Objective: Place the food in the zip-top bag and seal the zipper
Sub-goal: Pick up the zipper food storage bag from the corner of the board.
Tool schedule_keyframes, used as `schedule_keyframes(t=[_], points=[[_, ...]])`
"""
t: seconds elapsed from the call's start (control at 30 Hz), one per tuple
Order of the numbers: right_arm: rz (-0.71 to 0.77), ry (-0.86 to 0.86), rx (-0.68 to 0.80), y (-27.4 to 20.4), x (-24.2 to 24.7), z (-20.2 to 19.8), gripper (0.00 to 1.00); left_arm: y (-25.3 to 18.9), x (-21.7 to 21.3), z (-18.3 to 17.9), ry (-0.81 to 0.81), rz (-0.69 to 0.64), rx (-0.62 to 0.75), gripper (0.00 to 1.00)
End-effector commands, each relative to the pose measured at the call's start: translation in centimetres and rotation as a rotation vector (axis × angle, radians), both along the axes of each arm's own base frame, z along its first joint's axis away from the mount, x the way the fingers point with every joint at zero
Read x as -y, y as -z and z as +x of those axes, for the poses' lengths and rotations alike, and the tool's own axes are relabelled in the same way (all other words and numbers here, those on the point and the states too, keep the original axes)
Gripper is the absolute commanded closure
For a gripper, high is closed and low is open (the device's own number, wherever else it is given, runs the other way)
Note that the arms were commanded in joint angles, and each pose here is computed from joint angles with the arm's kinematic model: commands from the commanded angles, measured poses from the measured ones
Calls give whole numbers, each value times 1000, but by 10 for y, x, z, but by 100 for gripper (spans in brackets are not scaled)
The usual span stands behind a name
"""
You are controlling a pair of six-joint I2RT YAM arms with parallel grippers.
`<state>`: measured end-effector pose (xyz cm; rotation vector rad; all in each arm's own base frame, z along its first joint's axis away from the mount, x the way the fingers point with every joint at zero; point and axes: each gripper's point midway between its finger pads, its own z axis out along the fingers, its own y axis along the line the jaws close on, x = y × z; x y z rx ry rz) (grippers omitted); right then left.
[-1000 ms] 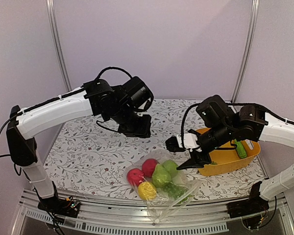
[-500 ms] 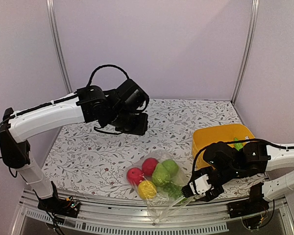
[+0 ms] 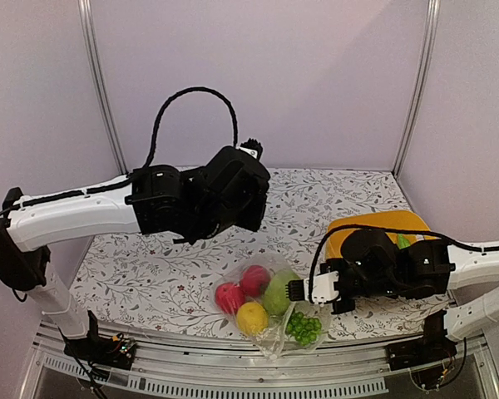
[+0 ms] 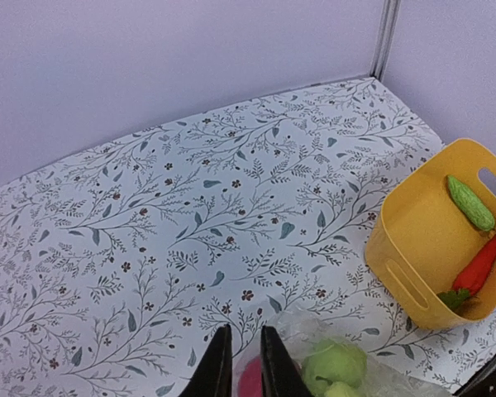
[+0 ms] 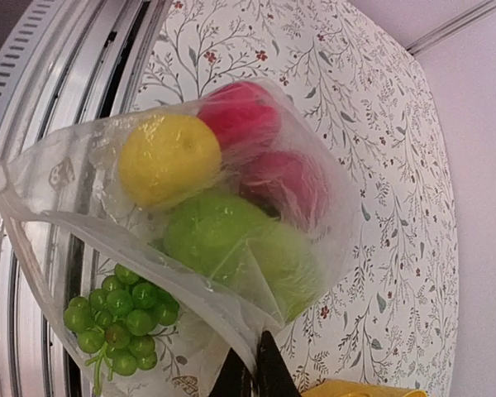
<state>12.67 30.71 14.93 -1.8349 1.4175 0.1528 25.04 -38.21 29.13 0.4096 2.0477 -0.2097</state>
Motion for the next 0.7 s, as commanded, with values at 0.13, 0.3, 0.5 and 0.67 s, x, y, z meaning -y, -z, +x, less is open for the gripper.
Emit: schedule_keyframes(t=[0.13, 0.3, 0.5, 0.67], points=[[143, -12, -74, -82, -49, 0, 100, -28, -57, -13, -172, -144, 55, 100], [176, 27, -135, -110, -68, 15, 100, -17, -92, -35, -140, -328, 6, 55], [179, 94, -211, -117, -90, 47, 100, -36, -110, -53, -30, -519, 22, 29], [176, 180, -320, -113, -103, 75, 100, -30, -64, -66, 67, -390, -67, 31]])
